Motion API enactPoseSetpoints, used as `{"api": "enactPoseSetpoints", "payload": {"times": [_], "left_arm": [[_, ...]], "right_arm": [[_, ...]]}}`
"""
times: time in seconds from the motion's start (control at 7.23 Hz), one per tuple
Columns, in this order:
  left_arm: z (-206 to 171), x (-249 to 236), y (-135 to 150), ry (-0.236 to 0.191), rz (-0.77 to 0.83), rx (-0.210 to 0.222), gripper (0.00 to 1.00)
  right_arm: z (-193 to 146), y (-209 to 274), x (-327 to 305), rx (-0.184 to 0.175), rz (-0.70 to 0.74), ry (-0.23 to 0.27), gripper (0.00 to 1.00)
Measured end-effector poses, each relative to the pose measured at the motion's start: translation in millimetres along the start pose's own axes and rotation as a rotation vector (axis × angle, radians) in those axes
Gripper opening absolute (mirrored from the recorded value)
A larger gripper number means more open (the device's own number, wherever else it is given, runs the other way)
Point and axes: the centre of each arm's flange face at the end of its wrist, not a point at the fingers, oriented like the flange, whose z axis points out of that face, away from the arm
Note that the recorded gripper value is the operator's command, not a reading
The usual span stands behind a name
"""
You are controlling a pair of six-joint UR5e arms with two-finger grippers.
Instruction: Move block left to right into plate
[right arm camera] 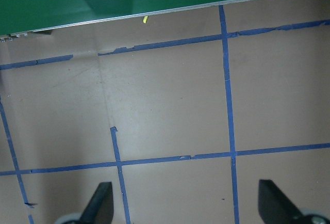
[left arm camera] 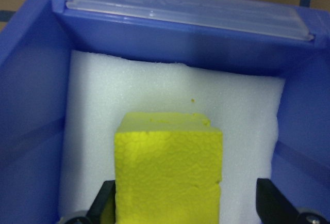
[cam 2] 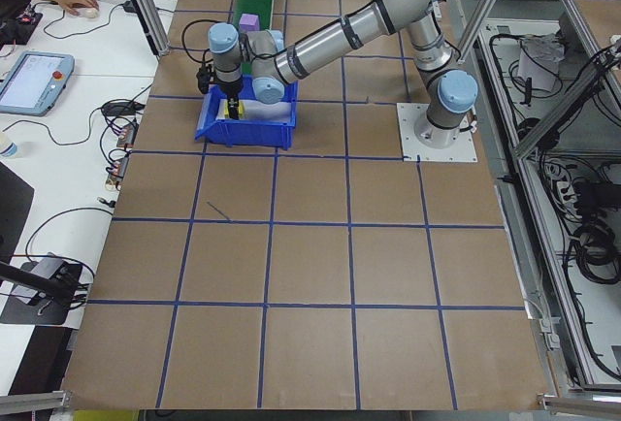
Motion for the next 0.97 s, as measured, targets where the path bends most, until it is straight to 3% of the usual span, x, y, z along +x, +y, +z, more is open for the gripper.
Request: {"api": "enactPoseSetpoints", "payload": {"times": [0.55, 0.69, 0.97], "left_arm": [[-32, 1, 3, -0.013, 0.021, 0.033, 0.25], [-46, 2, 8, -0.015, 0.015, 0.029, 0.17], [-74, 4, 22, -0.045, 0.005, -0.004, 0.11]], "right_arm": [[0, 0, 0, 0.0, -0.001, 0.0, 1.0], [0, 0, 0, 0.0, -0.001, 0.0, 1.0], [0, 0, 1, 0.0, -0.002, 0.0, 1.0]]}}
